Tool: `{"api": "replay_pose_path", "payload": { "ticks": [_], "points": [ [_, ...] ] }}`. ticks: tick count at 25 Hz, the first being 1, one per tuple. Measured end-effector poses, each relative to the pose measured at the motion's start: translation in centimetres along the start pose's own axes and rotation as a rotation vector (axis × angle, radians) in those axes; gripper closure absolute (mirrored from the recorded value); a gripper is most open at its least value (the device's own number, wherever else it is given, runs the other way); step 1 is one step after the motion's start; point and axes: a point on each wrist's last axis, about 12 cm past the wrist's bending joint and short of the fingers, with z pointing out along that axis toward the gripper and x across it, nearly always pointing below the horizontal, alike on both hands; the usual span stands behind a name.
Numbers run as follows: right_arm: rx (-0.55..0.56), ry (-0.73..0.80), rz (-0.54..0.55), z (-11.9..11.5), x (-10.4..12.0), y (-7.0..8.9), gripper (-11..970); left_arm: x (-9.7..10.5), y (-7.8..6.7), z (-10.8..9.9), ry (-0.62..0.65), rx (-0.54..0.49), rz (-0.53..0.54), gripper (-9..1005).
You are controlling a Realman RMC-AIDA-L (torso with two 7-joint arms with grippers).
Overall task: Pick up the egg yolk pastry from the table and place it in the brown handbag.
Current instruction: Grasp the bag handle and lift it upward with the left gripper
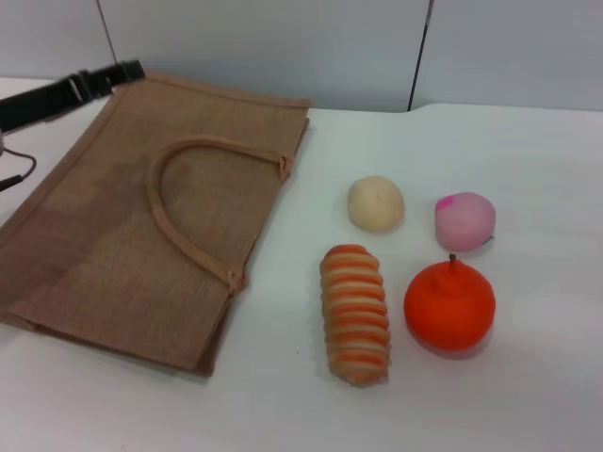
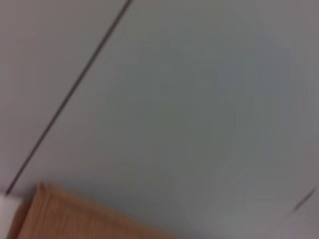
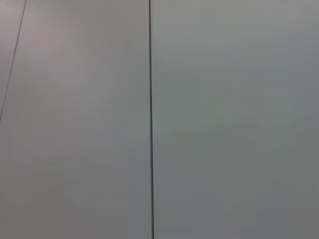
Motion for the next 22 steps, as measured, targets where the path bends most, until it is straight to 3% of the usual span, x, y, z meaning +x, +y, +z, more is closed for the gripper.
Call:
{"api": "replay_pose_path", "payload": {
  "ticks": [1, 8, 14, 22],
  "points": [
    [0.0, 0.0, 0.0, 0.0, 0.0, 0.0, 104, -0.4, -0.3, 0.7, 0.081, -0.033, 0.004, 209],
    [-0.001, -0.001, 0.0, 0.1, 0.0, 0.0, 104, -0.8, -0.7, 2.5, 0.291, -0.17, 0.02, 210],
    [0.0, -0.003, -0.001, 0.1, 0.0, -0.1, 104, -1.0, -0.5, 3.1, 0.366, -0.268, 0.036, 210],
    [0.002, -0.004, -0.002, 0.1, -0.1, -0.1, 104, -0.9, -1.1, 4.0, 0.415, -0.293, 0.094, 212]
  ]
}}
